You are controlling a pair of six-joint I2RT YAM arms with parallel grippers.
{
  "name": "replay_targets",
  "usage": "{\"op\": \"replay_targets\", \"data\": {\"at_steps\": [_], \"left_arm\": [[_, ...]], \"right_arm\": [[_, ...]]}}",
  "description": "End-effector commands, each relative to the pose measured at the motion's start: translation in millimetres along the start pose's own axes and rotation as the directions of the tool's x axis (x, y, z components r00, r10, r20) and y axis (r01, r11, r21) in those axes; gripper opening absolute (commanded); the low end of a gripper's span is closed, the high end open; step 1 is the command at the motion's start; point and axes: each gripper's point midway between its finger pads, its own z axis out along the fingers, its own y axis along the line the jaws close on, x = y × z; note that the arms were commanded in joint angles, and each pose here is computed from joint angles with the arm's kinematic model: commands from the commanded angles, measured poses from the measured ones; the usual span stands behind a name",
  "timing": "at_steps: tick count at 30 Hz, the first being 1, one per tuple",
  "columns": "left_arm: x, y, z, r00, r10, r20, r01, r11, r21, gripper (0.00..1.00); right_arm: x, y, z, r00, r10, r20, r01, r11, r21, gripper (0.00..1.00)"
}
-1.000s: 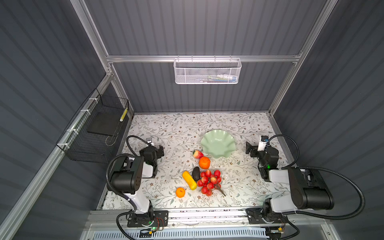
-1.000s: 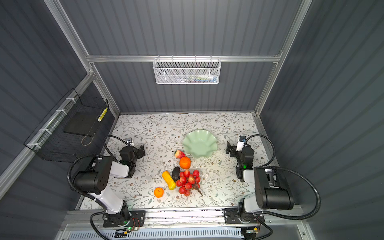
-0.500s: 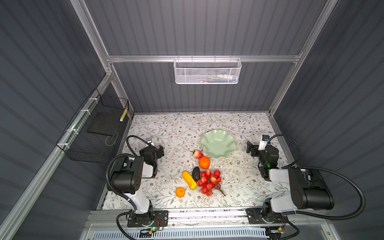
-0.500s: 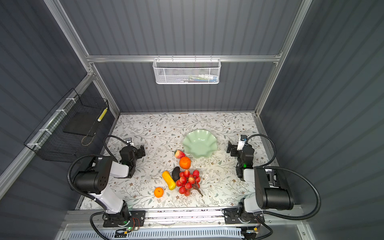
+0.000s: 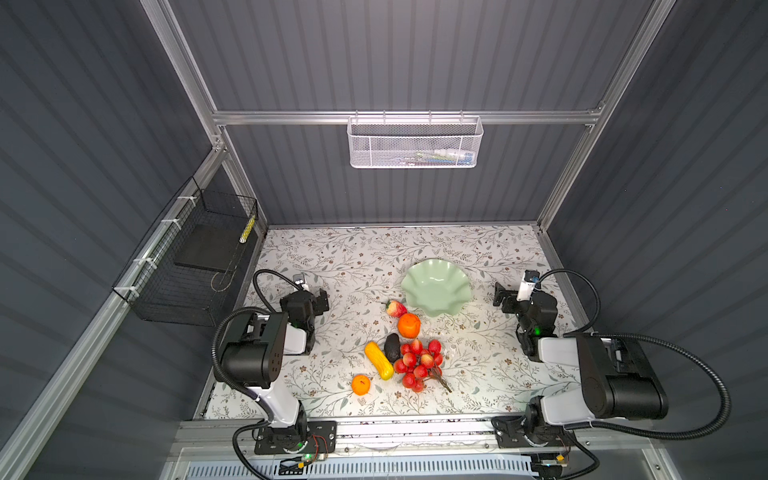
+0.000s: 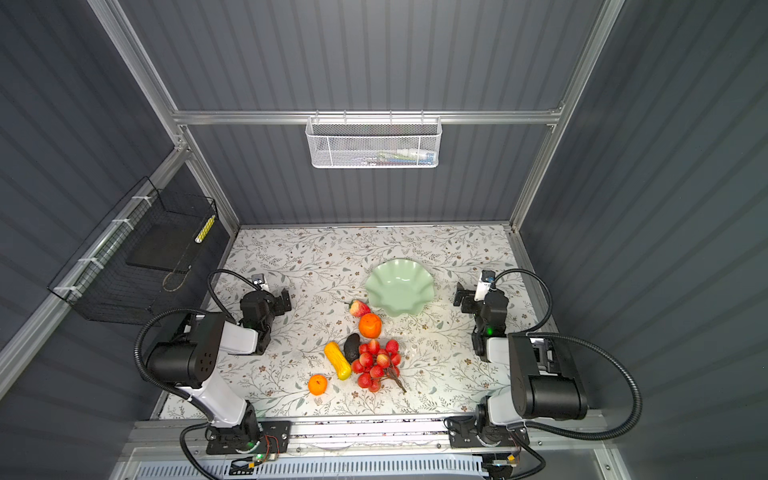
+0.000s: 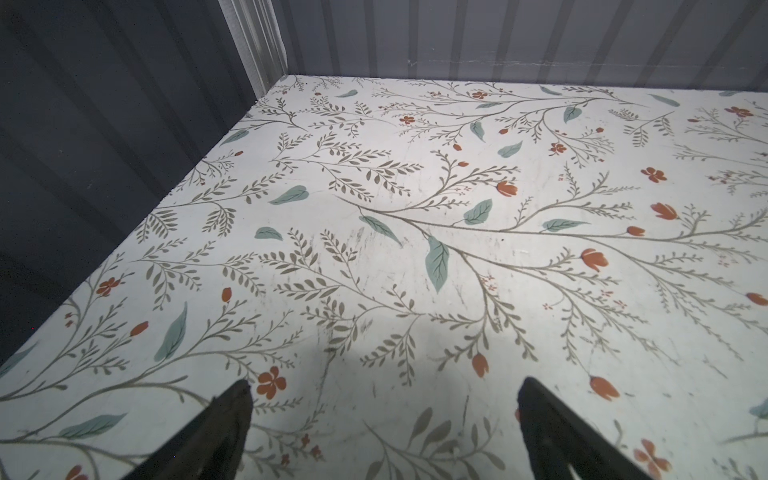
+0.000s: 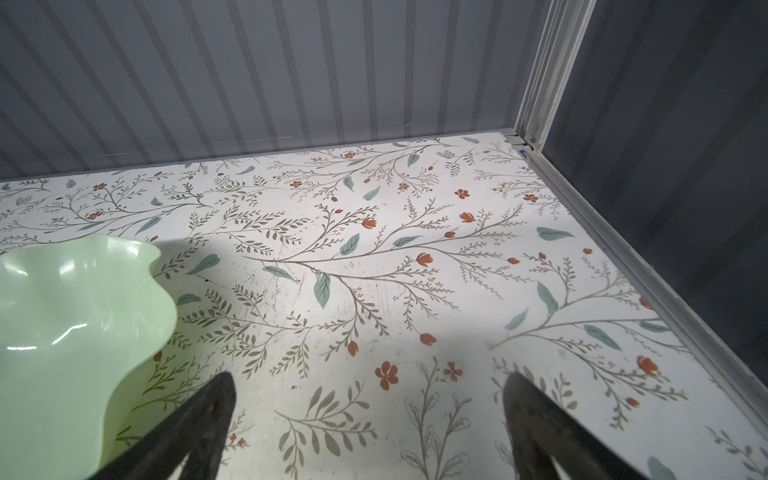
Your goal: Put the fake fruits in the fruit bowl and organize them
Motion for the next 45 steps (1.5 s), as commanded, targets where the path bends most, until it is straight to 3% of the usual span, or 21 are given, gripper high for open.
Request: {"op": "replay_targets", "data": {"at_steps": [1,5,7,9,12,15,20,26,32,42,45], "left_arm": [[-8,-4,1,1.0,0.006,0.026,-0.007,1.0,0.017,1.0],[-35,14,-14,0.999,-0.036,0.011,0.036,0.996,-0.076,1.0],[-52,14,-26,0.995,-0.097,-0.037,0.095,0.993,-0.065,1.0],[-76,2,-40,0.984,-0.173,-0.044,0.174,0.985,0.013,1.0],[-95,-7,-61,0.956,-0.274,-0.104,0.282,0.957,0.069,1.0],[-95,-23,-79,0.929,-0.265,-0.259,0.305,0.944,0.129,0.98],[-63,-51,-117,0.83,-0.272,-0.488,0.402,0.897,0.183,0.88],[-3,-92,-177,0.749,-0.106,-0.654,0.305,0.932,0.198,0.87],[32,-102,-217,0.689,-0.058,-0.723,0.304,0.928,0.215,0.87],[89,-119,-265,0.552,0.121,-0.825,0.205,0.939,0.275,0.84],[99,-125,-278,0.532,0.175,-0.829,0.178,0.934,0.311,0.84]], "right_arm": [[-14,-8,0,0.999,0.012,0.039,-0.014,0.999,0.05,0.99],[-55,-14,-12,0.999,0.033,-0.017,-0.03,0.989,0.147,0.99],[-81,-19,-19,0.986,0.164,-0.003,-0.16,0.968,0.192,0.99],[-104,-24,-26,0.932,0.358,0.056,-0.362,0.908,0.212,0.99],[-110,-10,-27,0.908,0.418,0.024,-0.418,0.902,0.111,0.99],[-107,6,-22,0.882,0.471,-0.02,-0.471,0.882,-0.009,0.99],[-108,21,-13,0.879,0.457,-0.137,-0.465,0.885,-0.031,0.99],[-108,31,-3,0.873,0.446,-0.199,-0.46,0.887,-0.031,0.99],[-107,51,7,0.884,0.402,-0.238,-0.423,0.905,-0.046,0.99],[-105,68,13,0.89,0.369,-0.266,-0.394,0.918,-0.046,0.99],[-102,70,15,0.886,0.371,-0.279,-0.398,0.916,-0.046,0.99]]}}
